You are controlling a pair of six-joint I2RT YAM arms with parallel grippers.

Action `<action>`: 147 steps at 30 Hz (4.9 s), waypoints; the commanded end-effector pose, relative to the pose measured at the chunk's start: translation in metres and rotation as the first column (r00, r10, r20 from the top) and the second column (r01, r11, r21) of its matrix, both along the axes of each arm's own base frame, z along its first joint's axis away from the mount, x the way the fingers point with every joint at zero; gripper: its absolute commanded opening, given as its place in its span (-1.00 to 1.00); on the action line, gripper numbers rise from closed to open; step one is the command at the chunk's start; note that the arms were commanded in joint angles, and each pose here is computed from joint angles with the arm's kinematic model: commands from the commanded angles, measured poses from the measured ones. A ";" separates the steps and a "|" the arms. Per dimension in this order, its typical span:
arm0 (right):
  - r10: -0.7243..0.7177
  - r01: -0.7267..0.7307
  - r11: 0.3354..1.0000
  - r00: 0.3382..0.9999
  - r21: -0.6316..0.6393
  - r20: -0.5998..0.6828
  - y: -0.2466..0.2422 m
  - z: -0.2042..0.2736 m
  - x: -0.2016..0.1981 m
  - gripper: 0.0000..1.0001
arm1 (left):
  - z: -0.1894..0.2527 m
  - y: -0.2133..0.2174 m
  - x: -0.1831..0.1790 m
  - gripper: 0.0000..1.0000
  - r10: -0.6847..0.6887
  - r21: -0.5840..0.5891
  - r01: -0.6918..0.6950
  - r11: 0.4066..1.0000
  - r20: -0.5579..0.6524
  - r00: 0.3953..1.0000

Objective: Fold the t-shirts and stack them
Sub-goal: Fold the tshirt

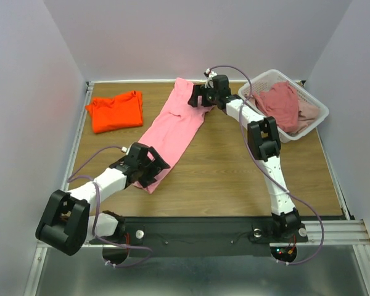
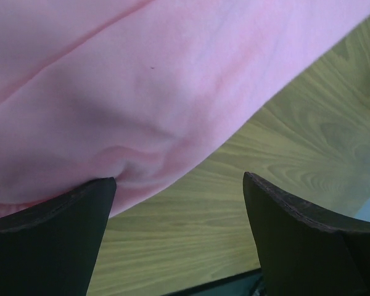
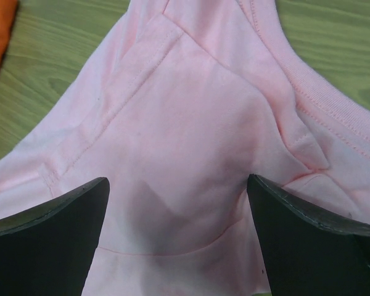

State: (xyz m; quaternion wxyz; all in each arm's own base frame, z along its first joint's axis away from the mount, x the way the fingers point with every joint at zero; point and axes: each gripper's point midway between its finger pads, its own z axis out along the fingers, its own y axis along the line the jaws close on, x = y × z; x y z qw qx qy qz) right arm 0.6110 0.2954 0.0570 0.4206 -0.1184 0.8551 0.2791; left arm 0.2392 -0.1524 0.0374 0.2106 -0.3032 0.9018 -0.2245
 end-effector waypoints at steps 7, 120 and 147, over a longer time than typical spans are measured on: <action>0.026 -0.023 1.000 0.988 0.019 -0.155 0.011 -0.057 -0.012 1.00 | -0.066 -0.068 -0.116 0.97 -0.200 -0.069 0.188 0.980 -0.359 0.912; 0.012 0.046 0.995 0.809 0.083 -0.587 -0.039 0.014 -0.475 -0.99 | 0.022 -0.097 -0.120 -1.00 -0.327 -0.078 0.323 0.943 -0.035 0.945; -0.389 0.408 0.913 0.874 0.006 -0.291 -0.064 0.069 -0.248 -0.99 | 0.089 -0.086 0.115 -1.00 -0.182 0.174 0.145 0.974 0.219 0.959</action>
